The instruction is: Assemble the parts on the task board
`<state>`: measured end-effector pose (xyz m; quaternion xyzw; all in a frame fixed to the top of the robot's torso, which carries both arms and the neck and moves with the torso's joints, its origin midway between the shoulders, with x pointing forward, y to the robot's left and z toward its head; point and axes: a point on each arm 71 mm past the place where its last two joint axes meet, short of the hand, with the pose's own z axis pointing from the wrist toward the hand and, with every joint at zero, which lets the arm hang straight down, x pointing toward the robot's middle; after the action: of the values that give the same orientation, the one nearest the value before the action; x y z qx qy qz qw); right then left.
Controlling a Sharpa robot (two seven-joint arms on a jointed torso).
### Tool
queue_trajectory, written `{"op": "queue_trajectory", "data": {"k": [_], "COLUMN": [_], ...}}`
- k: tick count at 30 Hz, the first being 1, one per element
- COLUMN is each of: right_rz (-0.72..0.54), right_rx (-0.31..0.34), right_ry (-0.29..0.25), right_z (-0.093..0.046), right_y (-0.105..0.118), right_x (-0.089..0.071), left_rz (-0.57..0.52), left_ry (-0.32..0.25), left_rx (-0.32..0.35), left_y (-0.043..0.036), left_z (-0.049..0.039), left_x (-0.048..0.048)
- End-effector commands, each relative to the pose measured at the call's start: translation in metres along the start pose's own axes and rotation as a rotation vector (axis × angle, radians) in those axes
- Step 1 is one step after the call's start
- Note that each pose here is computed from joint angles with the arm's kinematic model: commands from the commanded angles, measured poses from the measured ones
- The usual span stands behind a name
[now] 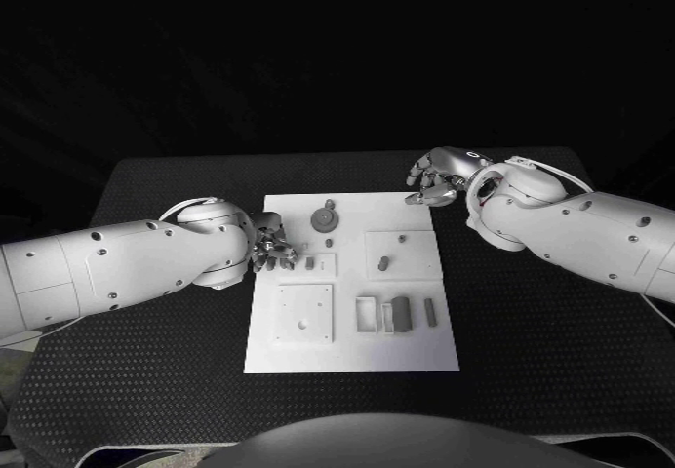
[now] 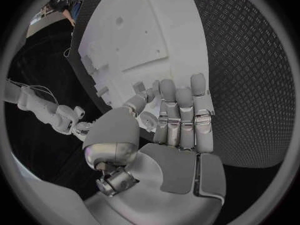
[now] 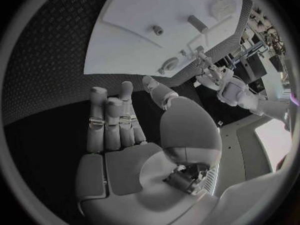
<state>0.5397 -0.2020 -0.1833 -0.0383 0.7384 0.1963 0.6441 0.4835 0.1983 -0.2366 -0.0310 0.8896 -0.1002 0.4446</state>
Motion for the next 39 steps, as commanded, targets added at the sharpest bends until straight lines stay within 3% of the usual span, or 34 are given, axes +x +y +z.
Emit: {"op": "queue_trajectory", "data": {"k": [1, 39], "right_rz": [-0.004, -0.003], "right_rx": [-0.009, -0.011], "right_ry": [0.01, 0.012], "right_z": [0.0, 0.0], "right_y": [0.001, 0.002], "right_x": [0.001, 0.002], "left_rz": [-0.014, -0.056], "left_ry": [0.013, -0.02], "left_rx": [0.024, 0.009], "left_y": [-0.0039, 0.0063], "left_z": [0.0, 0.0002], "left_x": [0.0048, 0.0002]}}
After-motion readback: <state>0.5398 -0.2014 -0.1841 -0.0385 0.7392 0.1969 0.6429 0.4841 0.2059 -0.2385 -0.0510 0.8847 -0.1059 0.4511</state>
